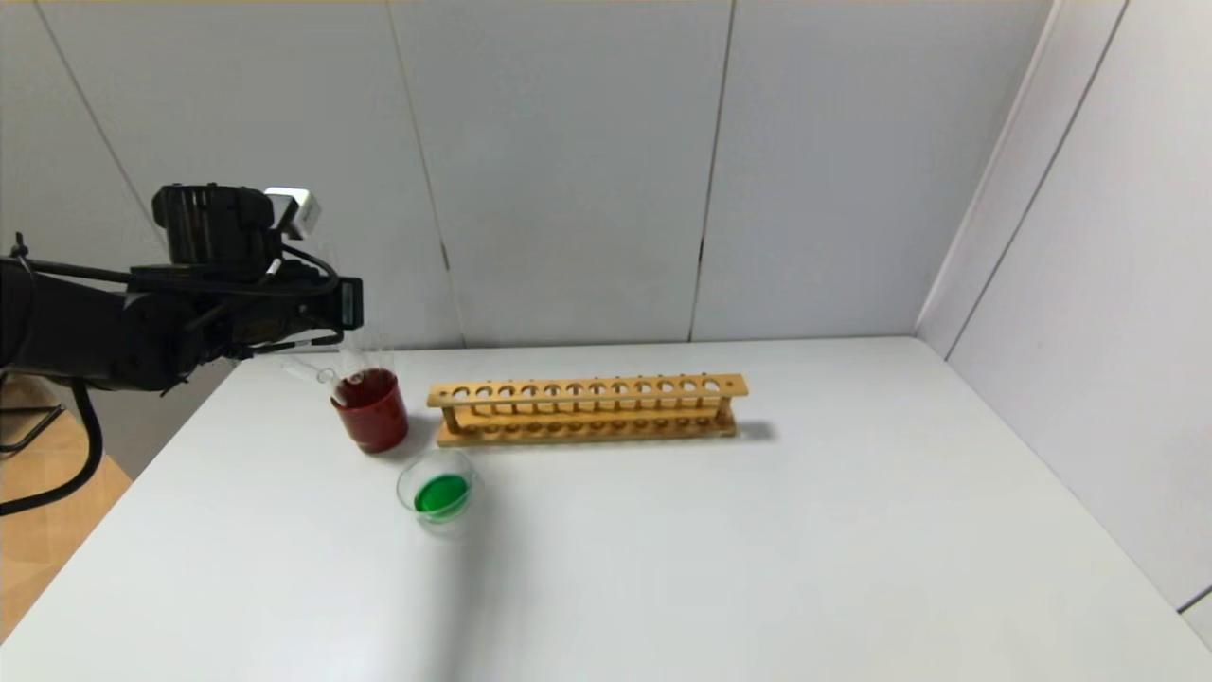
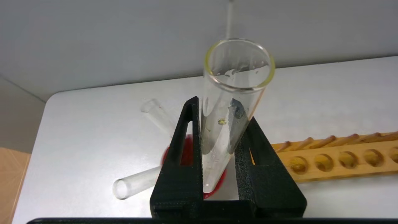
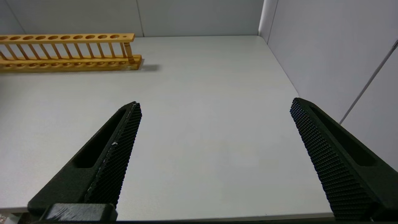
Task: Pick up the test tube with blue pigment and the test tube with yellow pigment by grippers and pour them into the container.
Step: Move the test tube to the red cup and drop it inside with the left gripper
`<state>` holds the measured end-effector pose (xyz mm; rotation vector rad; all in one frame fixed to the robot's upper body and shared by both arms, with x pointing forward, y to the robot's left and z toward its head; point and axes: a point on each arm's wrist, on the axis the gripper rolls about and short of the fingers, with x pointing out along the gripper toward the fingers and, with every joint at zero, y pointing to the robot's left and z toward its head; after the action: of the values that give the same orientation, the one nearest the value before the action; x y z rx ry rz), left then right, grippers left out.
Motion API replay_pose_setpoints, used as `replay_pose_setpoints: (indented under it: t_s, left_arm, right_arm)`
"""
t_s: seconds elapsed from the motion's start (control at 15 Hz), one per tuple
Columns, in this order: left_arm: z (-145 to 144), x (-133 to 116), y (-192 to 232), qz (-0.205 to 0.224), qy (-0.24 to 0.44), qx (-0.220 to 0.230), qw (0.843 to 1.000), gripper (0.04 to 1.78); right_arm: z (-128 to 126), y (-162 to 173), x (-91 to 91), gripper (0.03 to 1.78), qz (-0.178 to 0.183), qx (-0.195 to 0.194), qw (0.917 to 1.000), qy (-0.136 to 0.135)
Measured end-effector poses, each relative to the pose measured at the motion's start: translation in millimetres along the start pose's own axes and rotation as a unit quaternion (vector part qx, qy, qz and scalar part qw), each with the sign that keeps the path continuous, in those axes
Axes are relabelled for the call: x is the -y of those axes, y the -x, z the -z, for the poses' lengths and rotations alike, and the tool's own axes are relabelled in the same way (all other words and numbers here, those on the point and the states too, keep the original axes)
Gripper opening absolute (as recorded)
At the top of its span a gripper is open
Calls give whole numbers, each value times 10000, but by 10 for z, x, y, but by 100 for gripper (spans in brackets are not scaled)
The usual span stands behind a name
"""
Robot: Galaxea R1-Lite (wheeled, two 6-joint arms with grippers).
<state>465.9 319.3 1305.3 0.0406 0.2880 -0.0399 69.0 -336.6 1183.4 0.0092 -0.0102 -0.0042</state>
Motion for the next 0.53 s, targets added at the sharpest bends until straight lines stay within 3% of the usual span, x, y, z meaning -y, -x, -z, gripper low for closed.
replay_pose_setpoints:
  t_s: [0.33,0.53]
  left_arm:
    - [99,-94,-32,1,56,-152,9999,34]
    - [146,-100,-98,99,70,-8,9999,34]
  right_arm:
    - [0,0,0,175,2,-2,10000,0]
    - [1,0,0,175,2,-4,10000,0]
